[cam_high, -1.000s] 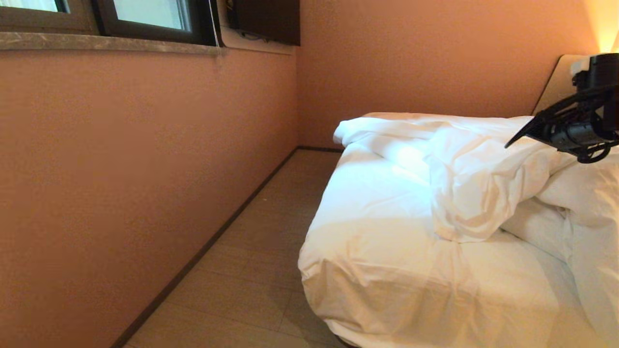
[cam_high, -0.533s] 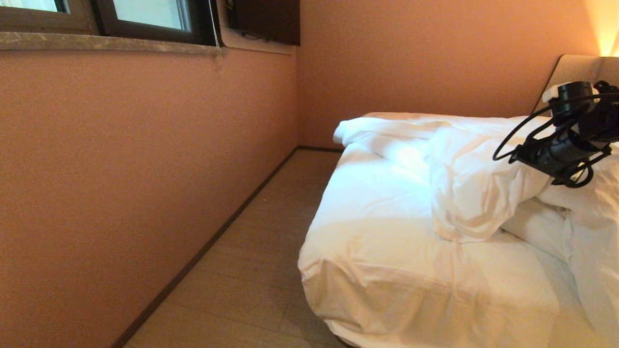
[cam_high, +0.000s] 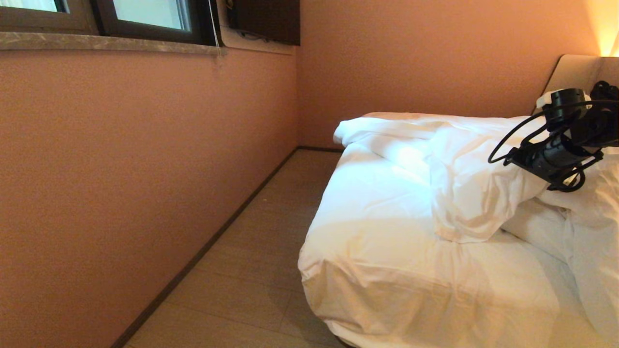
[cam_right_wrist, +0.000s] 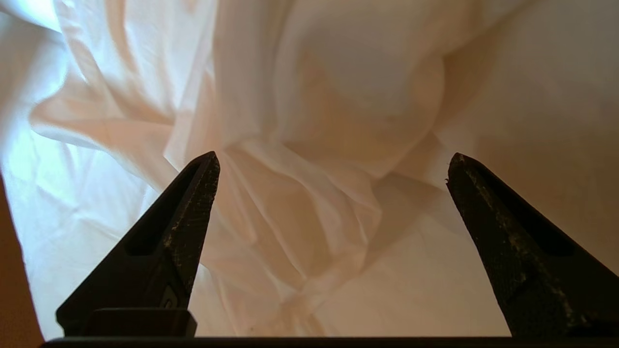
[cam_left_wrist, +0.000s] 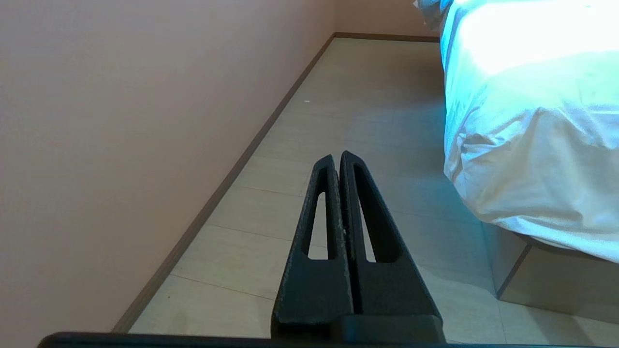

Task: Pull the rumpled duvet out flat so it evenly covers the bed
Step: Hold the folded corner of the quilt

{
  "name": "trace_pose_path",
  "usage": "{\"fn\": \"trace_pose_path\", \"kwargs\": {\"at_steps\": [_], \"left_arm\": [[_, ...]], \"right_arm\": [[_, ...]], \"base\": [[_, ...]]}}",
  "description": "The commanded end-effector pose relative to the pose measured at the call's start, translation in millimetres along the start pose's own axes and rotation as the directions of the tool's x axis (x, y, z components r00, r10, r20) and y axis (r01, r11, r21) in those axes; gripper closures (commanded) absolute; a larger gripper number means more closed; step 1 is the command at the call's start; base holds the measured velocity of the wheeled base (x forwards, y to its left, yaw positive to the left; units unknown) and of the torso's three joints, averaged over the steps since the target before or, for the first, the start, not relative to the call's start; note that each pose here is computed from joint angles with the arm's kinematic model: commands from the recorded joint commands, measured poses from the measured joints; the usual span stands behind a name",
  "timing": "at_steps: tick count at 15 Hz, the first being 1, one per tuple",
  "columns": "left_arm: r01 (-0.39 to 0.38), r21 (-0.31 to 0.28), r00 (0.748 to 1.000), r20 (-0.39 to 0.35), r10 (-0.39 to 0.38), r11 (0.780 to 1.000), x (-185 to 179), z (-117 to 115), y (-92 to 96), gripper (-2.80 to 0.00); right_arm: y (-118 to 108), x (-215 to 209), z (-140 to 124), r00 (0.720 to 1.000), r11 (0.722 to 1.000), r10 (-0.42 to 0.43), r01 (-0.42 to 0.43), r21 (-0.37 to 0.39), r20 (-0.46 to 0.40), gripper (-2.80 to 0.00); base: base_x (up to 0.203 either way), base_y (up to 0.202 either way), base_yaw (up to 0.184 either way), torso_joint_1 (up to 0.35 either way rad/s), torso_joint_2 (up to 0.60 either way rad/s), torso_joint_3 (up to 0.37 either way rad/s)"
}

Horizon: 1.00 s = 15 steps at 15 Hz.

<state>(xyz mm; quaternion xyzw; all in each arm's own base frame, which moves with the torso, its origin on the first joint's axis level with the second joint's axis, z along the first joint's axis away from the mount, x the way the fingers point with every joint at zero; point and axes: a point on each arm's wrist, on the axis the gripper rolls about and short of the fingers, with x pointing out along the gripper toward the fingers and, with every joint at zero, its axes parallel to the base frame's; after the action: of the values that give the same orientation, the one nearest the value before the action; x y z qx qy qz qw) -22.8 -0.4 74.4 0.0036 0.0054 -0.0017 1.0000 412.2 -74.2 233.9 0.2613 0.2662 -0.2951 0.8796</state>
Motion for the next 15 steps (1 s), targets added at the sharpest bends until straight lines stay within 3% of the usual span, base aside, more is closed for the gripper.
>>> {"fn": "trace_pose_path", "kwargs": {"at_steps": [1, 9, 15], "left_arm": [[0.0, 0.0, 1.0, 0.0, 0.0, 1.0, 0, 0, 0.0, 0.0], [0.0, 0.0, 1.0, 0.0, 0.0, 1.0, 0, 0, 0.0, 0.0], [0.0, 0.0, 1.0, 0.0, 0.0, 1.0, 0, 0, 0.0, 0.0]], "right_arm": [[1, 1, 3, 0.999, 1.0, 0.015, -0.015, 0.012, 0.029, -2.8], [-14, 24, 18, 0.994, 0.999, 0.002, -0.007, 0.043, 0.108, -2.8], [-16, 40, 15, 0.994, 0.999, -0.006, 0.001, 0.044, 0.109, -2.8]], "base": [[0.0, 0.0, 0.0, 0.0, 0.0, 0.0], [0.0, 0.0, 0.0, 0.0, 0.0, 0.0], [0.0, 0.0, 0.0, 0.0, 0.0, 0.0]]}}
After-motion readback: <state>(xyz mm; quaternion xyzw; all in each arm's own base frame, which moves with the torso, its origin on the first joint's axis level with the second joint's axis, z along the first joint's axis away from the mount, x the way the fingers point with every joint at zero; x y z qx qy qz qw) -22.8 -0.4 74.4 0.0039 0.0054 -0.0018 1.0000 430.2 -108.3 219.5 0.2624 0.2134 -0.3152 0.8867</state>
